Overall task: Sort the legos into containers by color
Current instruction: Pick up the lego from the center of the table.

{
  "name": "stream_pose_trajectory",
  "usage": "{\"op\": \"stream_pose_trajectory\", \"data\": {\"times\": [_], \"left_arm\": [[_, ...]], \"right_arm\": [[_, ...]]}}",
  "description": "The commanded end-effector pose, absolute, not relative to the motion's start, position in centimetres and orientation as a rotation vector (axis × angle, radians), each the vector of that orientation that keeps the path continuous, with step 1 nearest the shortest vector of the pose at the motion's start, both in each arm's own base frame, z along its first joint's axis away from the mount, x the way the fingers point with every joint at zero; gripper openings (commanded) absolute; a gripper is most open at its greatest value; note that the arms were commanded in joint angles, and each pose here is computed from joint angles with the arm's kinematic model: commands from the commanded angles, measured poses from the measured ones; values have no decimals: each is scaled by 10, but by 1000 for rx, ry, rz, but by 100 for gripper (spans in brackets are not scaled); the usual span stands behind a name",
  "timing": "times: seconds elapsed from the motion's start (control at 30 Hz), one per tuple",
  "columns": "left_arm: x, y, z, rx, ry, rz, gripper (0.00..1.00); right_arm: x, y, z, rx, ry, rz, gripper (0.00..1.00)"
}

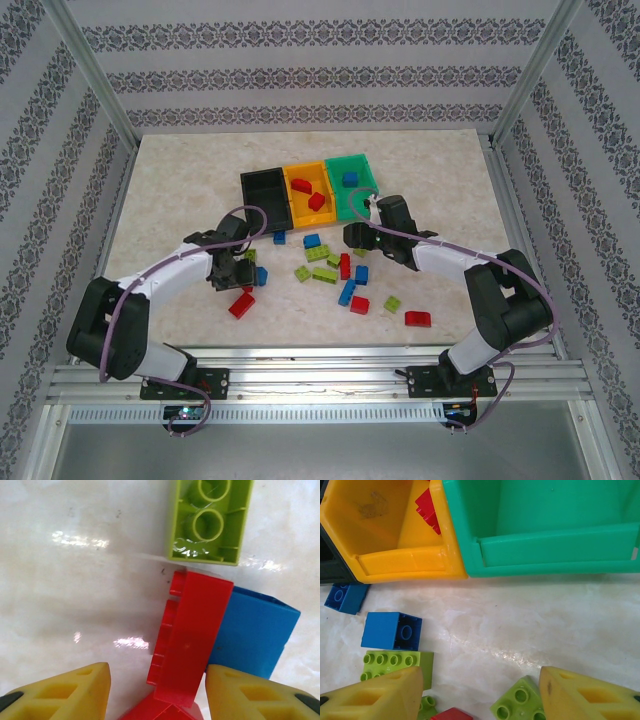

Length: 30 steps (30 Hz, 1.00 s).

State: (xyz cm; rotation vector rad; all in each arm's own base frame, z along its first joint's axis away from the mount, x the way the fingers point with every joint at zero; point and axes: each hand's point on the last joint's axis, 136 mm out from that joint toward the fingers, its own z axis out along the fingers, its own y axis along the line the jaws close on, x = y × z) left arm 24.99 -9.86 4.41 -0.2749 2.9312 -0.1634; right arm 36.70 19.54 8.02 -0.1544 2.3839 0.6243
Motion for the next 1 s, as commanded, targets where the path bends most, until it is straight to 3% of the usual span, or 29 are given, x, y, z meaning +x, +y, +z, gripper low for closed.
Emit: {"op": "stream_pose_trajectory", "data": {"times": [0.0,0.2,0.57,0.83,0.97], "left_arm": [[238,-92,49,-244,2937,-116,55],[241,-98,58,-219,2873,-166,56],[244,-106,28,-165,2991,-137,54],[249,-110,35,-145,2963,-168,28],[254,-115,55,-130,2900,-232,24]], "right_arm": [[369,200,86,-150,2365,686,63],[368,202,84,-146,2373,700,63],[369,199,85,-136,2369,701,64],[370,197,85,-130,2370,700,64],[370,197,84,-128,2371,703,64]]}}
